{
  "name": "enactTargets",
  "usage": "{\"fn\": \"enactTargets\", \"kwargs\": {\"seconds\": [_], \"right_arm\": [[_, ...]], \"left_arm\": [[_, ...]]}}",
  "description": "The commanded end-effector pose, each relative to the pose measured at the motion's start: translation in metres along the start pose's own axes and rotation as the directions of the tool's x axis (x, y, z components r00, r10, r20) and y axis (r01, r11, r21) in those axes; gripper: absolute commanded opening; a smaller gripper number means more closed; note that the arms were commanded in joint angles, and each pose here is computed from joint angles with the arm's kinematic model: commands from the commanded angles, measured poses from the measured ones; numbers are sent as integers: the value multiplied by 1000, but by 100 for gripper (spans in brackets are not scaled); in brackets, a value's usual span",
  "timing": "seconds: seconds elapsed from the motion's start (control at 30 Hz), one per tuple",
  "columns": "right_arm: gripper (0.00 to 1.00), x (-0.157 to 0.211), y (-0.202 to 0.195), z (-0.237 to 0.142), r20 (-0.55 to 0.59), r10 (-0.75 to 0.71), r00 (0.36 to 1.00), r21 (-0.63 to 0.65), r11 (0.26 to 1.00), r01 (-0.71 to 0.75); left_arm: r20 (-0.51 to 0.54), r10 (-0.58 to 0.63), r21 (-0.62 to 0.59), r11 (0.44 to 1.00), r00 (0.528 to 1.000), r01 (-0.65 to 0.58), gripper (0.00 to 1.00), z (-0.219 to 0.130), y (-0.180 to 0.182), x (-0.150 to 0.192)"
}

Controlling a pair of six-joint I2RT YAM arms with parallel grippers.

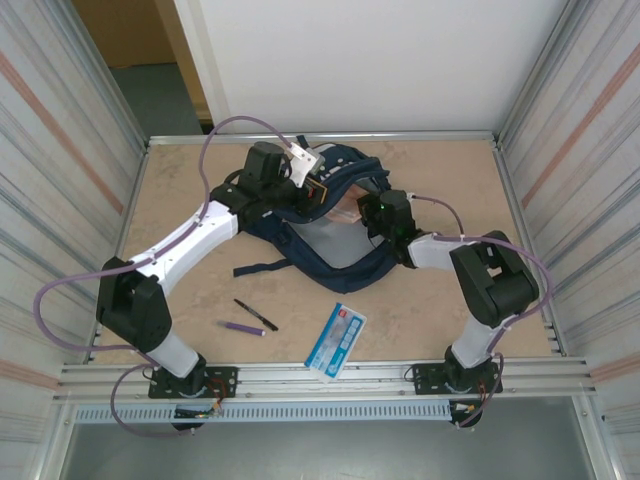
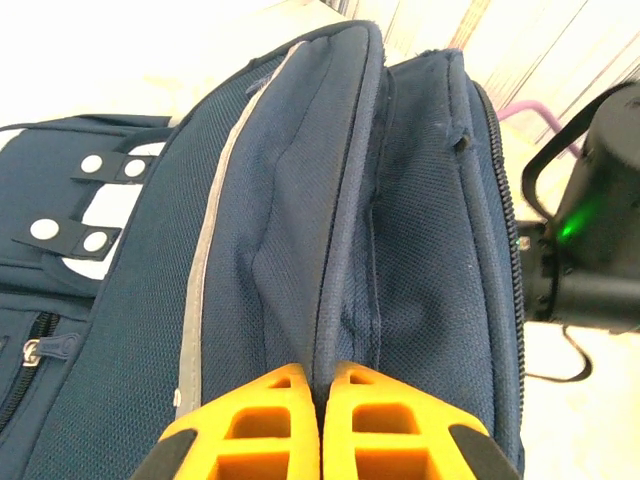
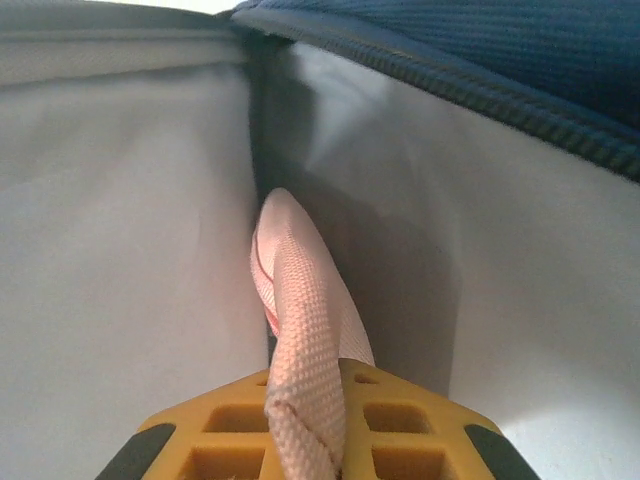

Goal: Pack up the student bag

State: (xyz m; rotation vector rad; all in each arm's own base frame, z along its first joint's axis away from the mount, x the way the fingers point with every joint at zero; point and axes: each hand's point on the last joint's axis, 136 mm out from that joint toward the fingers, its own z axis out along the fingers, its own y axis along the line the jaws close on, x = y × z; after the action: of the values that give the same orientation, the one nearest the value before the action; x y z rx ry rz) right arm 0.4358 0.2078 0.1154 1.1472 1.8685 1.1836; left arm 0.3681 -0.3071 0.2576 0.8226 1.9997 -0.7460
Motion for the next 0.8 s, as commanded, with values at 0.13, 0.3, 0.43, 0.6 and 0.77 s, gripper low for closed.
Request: {"fn": "enactTargets", "kwargs": {"seconds": [0.13,0.3,0.43,0.6,0.77], "right_arm": [[0,-12,-14,48,184,173,968,-42,985,-168],[0,-6,4,76,130,137,982,-97,987,-125],[1,6,16,94,52,103,993,-148,984,-94],[18,10,12,107,-70,40,997,-138,989,-49],[38,-11,-7,84,-120,-27,992,-21,999,24]], "left_arm": [[124,14,171,985,992,-36,0,-1,-37,-29],[120,44,130,990,992,-59,0,-9,-30,-18],[100,70,108,991,993,-80,0,-11,-24,-12],[81,86,78,993,993,-93,0,-13,-17,-1],[75,11,-4,1000,997,-11,0,-21,8,9]]}}
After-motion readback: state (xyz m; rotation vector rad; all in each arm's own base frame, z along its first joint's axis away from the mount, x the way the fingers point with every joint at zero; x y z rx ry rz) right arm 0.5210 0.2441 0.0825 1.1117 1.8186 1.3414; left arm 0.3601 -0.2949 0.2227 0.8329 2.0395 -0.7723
